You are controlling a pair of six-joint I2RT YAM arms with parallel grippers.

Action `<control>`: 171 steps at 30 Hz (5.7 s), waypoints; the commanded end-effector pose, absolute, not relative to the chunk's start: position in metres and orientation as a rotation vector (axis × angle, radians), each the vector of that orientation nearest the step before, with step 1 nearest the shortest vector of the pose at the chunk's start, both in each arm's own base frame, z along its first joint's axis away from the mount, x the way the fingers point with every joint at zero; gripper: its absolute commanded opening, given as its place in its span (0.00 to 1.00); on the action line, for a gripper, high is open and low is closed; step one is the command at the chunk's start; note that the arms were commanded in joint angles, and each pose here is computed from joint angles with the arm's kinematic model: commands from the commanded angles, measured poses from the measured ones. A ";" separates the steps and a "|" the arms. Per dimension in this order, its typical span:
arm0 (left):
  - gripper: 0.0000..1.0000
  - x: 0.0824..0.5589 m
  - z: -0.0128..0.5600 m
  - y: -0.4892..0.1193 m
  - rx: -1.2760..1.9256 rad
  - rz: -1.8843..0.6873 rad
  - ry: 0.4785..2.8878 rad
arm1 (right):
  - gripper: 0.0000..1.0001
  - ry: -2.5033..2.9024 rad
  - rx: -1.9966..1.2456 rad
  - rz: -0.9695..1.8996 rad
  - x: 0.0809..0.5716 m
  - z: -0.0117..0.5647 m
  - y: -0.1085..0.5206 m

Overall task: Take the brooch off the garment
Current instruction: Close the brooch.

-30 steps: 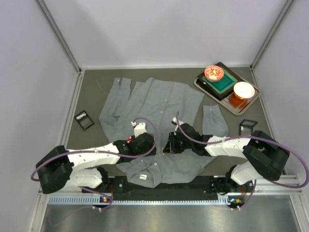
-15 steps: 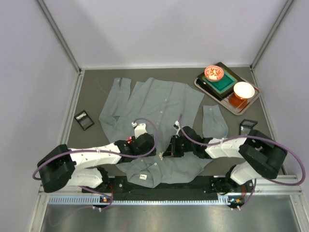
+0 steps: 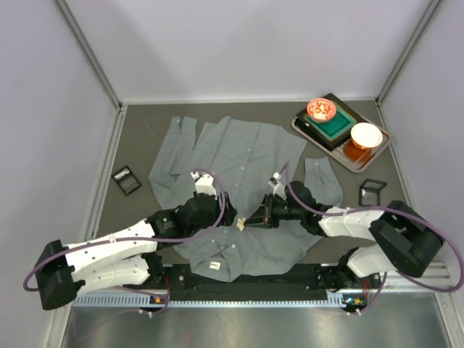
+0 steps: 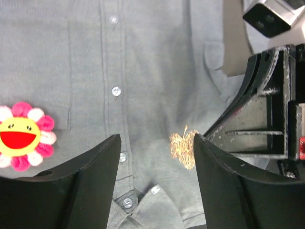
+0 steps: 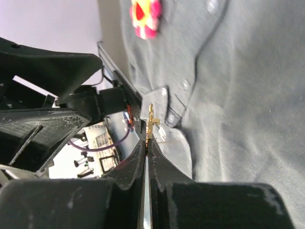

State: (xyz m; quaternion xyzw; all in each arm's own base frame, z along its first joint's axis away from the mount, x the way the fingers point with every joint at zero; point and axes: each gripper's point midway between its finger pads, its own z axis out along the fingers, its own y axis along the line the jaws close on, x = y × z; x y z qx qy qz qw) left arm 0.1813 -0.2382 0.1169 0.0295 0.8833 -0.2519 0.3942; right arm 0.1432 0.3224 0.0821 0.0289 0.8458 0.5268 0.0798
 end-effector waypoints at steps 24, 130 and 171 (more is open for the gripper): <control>0.64 0.210 0.238 -0.256 -1.128 -1.205 2.490 | 0.00 1.206 -0.939 0.889 0.215 0.215 0.309; 0.00 0.203 0.248 -0.300 -0.068 -1.737 2.003 | 0.76 1.385 -0.251 1.632 0.181 0.302 0.301; 0.00 0.200 0.259 -0.297 -0.121 -1.802 1.940 | 0.82 1.452 -0.060 1.575 0.194 0.290 0.283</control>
